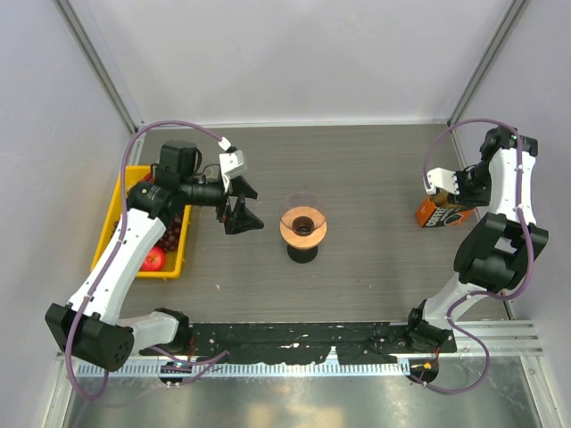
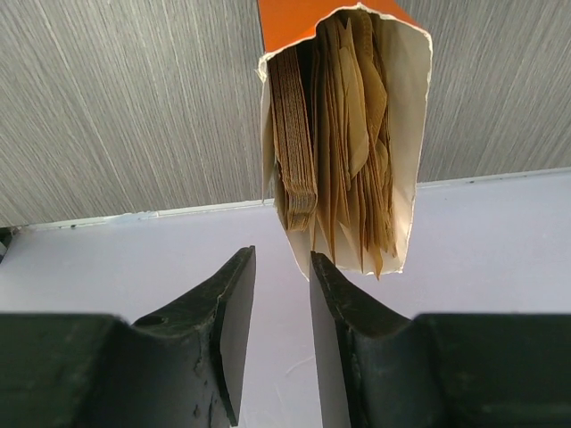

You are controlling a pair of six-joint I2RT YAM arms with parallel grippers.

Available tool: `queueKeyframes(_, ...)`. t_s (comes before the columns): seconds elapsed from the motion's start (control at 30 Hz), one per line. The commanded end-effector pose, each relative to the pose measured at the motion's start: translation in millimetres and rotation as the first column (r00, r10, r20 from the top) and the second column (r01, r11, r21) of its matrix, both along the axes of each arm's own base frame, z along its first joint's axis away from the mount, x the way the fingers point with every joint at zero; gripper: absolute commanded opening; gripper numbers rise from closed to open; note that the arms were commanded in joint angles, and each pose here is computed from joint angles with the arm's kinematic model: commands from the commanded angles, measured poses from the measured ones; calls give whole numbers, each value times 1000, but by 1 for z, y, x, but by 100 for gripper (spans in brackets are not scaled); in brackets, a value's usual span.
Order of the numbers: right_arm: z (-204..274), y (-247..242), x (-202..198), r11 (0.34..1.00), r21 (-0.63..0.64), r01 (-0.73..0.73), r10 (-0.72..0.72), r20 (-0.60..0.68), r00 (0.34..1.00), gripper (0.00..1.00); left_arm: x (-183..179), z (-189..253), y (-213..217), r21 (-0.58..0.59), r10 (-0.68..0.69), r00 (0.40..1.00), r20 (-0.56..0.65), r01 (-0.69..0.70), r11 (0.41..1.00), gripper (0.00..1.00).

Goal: Place the coffee filter in the dripper

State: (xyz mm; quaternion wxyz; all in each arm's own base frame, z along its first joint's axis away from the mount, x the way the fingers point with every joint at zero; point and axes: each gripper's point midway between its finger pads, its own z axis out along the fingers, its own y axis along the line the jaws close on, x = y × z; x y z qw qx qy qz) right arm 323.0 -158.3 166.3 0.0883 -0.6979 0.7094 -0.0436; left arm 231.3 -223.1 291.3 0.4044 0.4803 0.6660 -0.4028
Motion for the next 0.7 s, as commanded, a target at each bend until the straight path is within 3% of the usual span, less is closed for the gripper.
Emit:
queueKeyframes(0.0, -3, 5, -6, 992, -3, -130, 129, -40, 991, 36, 2, 17, -3, -26, -13, 999, 40, 14, 1000, 97)
queueKeyframes(0.2, -4, 3, 1, 994, -10, -111, 110, -13, 994, 32, 3, 18, -3, -24, -8, 999, 37, 9, 1000, 97)
queueKeyframes(0.67, 5, 2, 16, 995, -2, -95, 95, 42, 995, 39, 6, 17, -5, -31, -5, 1000, 24, 5, 1000, 97)
